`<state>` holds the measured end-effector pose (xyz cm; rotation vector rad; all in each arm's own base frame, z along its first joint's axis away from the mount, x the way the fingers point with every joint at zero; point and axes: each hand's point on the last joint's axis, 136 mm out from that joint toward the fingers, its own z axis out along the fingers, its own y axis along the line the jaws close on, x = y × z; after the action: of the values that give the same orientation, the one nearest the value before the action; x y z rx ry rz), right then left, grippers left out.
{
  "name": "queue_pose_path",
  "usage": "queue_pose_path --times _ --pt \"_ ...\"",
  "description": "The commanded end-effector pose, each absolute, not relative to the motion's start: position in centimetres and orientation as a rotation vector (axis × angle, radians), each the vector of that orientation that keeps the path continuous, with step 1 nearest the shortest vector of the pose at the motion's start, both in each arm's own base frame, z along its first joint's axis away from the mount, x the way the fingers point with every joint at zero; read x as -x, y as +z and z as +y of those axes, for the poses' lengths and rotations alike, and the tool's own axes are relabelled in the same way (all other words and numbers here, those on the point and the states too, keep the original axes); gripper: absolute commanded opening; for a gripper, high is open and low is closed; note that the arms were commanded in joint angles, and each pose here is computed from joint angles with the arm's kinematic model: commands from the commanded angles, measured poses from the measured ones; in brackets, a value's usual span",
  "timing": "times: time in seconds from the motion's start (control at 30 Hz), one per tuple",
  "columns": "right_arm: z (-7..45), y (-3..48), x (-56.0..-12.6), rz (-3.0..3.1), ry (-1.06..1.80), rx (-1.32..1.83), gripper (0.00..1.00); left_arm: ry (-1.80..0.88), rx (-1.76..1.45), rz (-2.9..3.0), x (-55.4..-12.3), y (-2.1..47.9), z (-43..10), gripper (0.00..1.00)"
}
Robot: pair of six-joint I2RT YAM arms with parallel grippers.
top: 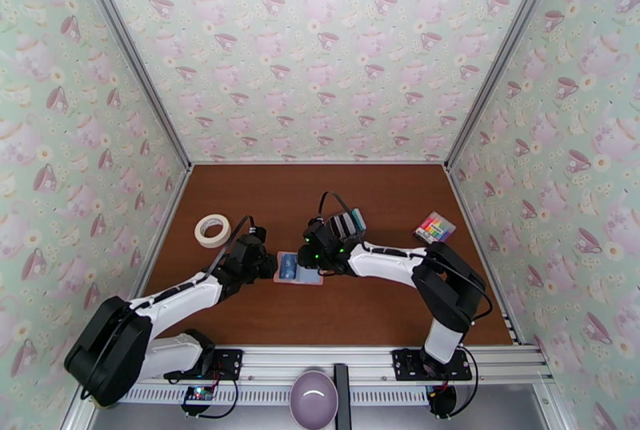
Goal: Put the credit cards into the card holder
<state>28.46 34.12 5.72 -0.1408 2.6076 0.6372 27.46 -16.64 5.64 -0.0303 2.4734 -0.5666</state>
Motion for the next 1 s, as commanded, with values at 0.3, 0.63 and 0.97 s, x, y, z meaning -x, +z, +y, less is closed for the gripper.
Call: queue_pose_path --times 0.3,0.63,0.97 --pt "33.9 5.1 -29.2 2.618 0.643 0.162 0.33 -0.76 -0.073 2.466 -25.2 6.4 -22.0 0.33" --pt "33.6 4.1 -29.5 2.636 0.618 0.15 0.32 -0.742 -0.076 2.506 -24.4 5.1 -22.3 0.39" --pt "33.7 3.6 -29.5 2.645 0.617 0.149 0.32 -0.585 -0.065 2.571 -23.9 2.8 -20.5 0.47"
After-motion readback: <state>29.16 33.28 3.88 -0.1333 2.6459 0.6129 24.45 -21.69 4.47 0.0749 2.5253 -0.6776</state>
